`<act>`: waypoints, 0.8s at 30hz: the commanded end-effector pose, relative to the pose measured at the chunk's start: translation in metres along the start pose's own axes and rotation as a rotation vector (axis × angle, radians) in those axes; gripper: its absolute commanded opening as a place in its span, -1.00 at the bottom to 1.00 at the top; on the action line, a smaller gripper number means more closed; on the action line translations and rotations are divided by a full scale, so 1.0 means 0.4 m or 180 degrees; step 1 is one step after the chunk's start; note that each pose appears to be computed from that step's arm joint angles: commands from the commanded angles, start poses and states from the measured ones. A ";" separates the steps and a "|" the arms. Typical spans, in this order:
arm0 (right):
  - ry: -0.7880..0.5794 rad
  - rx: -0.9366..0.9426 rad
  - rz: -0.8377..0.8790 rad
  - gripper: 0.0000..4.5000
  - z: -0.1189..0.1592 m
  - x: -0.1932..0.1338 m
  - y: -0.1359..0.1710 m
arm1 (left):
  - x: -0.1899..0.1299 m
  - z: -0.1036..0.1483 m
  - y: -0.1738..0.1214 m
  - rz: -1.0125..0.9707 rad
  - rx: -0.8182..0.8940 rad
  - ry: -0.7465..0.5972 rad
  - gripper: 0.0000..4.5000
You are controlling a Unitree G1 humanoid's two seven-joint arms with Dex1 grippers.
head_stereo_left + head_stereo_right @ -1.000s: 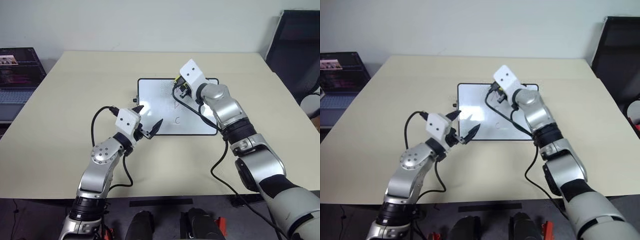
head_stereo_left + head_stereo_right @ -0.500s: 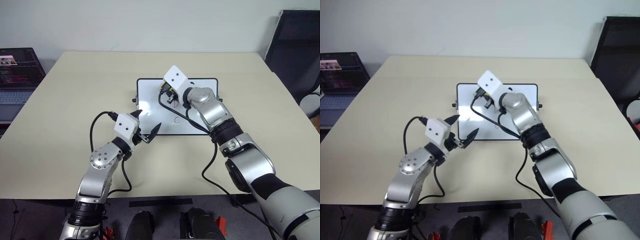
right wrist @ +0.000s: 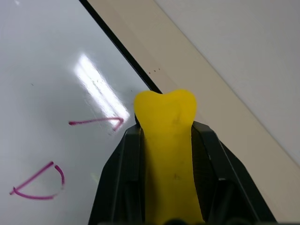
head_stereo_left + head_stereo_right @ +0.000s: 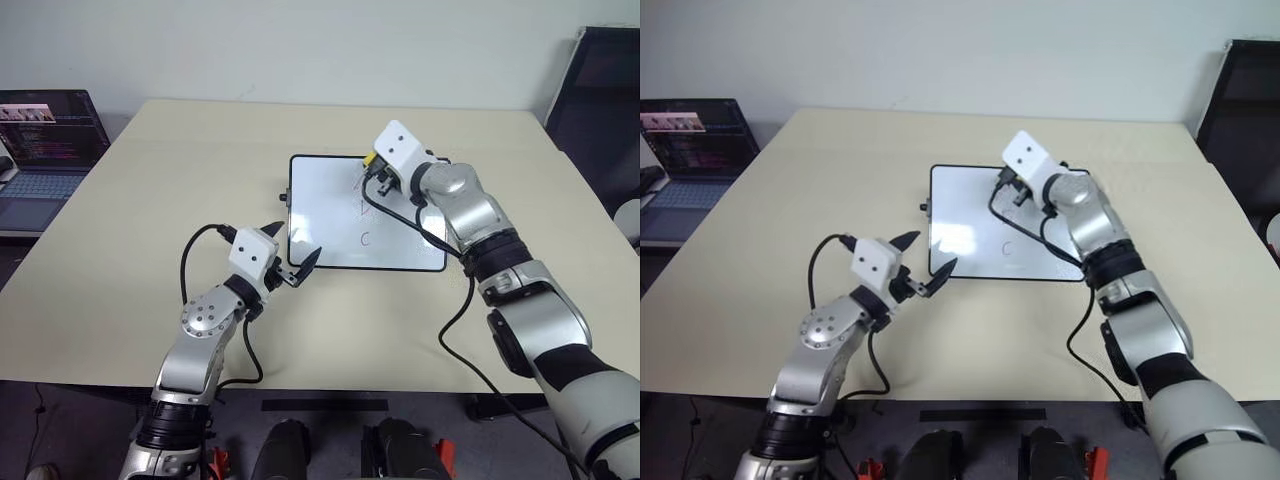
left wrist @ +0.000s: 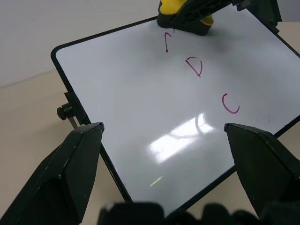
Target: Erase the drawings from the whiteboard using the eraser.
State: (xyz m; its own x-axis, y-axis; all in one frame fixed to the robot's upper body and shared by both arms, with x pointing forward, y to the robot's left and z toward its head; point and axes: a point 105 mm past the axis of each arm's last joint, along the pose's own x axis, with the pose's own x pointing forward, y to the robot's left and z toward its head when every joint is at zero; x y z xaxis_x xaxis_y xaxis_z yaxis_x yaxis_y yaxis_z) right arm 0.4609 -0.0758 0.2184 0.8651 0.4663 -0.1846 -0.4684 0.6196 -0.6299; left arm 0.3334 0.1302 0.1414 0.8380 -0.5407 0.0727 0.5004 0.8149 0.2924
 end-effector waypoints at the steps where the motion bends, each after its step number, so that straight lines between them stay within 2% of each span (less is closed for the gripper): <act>1: 0.0220 0.0025 -0.0057 -0.52 -0.055 -0.010 -0.006 | 0.004 0.042 0.012 0.0021 0.0100 -0.0193 1.00; 13: -0.0008 0.0084 0.0181 -0.52 0.022 0.036 0.084 | 0.004 0.058 0.009 0.0032 0.0116 -0.0217 1.00; 24: -0.0294 0.0074 0.0423 -0.52 0.129 0.083 0.171 | -0.015 0.062 0.009 0.0140 0.0104 -0.0182 1.00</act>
State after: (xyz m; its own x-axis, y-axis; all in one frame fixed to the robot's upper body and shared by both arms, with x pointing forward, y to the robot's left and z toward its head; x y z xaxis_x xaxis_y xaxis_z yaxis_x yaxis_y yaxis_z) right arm 0.4498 0.0051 0.2011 0.7834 0.5850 -0.2099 -0.5841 0.5776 -0.5702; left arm 0.3280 0.1285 0.1498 0.8450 -0.5277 0.0868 0.4837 0.8233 0.2969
